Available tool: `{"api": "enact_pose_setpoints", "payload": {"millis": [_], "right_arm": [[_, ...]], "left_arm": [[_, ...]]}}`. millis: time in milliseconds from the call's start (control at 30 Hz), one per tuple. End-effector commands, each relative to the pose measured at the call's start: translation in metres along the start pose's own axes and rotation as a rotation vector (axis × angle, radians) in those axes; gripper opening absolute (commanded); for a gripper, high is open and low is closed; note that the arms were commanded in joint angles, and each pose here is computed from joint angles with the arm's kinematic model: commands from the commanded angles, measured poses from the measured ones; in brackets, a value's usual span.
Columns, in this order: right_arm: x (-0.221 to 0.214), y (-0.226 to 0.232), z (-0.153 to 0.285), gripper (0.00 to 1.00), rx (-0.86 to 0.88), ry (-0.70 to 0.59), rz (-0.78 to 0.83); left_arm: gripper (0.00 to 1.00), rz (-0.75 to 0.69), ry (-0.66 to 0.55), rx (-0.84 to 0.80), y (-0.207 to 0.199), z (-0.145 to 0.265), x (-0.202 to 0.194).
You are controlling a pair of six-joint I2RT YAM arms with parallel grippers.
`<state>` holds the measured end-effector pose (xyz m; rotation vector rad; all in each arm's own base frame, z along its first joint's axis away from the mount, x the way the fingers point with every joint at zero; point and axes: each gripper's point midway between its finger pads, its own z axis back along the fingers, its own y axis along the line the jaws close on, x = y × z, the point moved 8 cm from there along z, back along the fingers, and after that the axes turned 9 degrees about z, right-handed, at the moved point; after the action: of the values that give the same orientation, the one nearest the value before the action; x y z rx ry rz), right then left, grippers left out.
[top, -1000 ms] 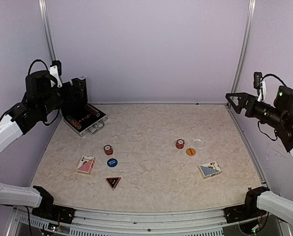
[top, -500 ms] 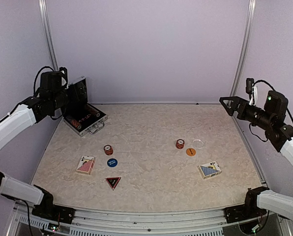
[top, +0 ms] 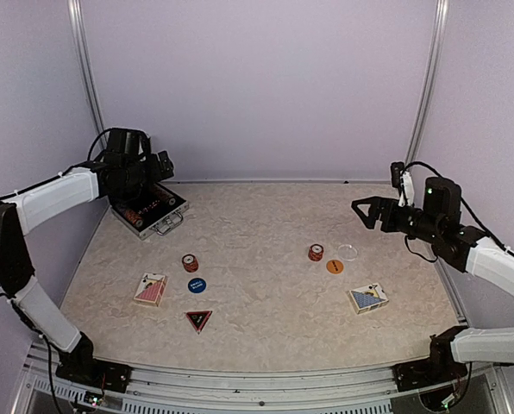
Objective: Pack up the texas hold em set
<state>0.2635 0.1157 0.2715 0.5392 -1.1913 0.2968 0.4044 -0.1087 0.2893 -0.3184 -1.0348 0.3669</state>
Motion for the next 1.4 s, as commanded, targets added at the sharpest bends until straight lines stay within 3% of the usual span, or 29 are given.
{"api": "enact_pose_setpoints", "payload": {"millis": [0,300,633,1367], "right_arm": [[-0.001,0.008,-0.009,1.0,0.024,-0.04,0.042],[-0.014,0.009,-0.017,1.0,0.02,-0.016,0.067],[-0.028,0.013,-0.029,1.0,0.08,-0.017,0.054],[-0.038,0.011,-0.033,1.0,0.059,0.002,0.038]], "left_arm": [[0.99,0.034,0.044,-0.015,-0.003,-0.026,-0.013],[0.99,-0.014,0.088,-0.014,-0.009,-0.077,-0.02],[0.96,0.046,0.149,-0.009,0.008,-0.132,-0.034],[0.96,0.111,0.222,0.043,0.02,-0.187,-0.069]]}}
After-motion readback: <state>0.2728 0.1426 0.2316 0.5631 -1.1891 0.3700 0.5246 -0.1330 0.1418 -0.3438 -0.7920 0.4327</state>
